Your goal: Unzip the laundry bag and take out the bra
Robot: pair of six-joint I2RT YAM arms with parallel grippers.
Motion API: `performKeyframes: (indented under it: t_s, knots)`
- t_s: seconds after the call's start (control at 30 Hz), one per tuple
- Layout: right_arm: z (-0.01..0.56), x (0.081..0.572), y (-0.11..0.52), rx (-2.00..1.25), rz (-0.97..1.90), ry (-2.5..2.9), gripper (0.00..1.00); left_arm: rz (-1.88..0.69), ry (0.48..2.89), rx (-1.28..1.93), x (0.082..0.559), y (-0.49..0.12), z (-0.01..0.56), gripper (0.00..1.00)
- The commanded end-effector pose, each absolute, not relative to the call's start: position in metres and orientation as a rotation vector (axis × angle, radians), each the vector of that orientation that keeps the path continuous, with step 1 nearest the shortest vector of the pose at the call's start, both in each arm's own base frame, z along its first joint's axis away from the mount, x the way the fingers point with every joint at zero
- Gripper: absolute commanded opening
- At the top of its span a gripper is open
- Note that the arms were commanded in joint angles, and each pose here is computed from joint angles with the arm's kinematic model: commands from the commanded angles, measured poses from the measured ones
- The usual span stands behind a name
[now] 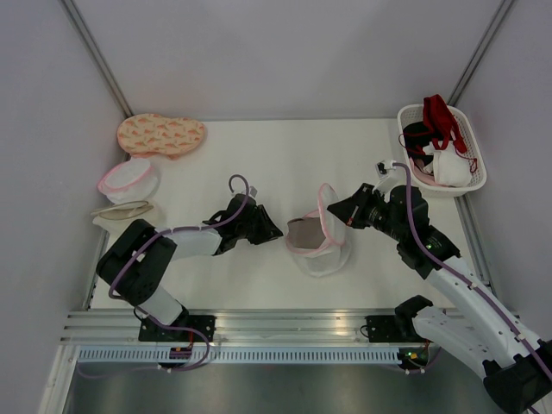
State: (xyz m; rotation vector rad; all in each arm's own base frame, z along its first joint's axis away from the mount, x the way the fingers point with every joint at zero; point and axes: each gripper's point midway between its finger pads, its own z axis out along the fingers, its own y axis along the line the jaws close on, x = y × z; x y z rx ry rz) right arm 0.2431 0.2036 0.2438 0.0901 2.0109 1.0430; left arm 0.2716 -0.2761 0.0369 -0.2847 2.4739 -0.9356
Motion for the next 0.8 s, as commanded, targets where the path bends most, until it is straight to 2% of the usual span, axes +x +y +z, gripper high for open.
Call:
performKeyframes:
  t_s: [0.0,0.43,0.77]
  knots:
    - [0.248,0.244,0.204,0.07,1.047,1.988,0.0,-1.001,2.45,-0.299,0.275,-0.286,0.044,0.31]
    - [0.247,0.245,0.203,0.069,1.045,1.987,0.0,-1.154,2.459,-0.254,0.272,-0.309,0.051,0.28]
    - [0.247,0.244,0.201,0.072,1.045,1.987,0.01,-0.968,2.43,-0.383,0.276,-0.278,0.053,0.3]
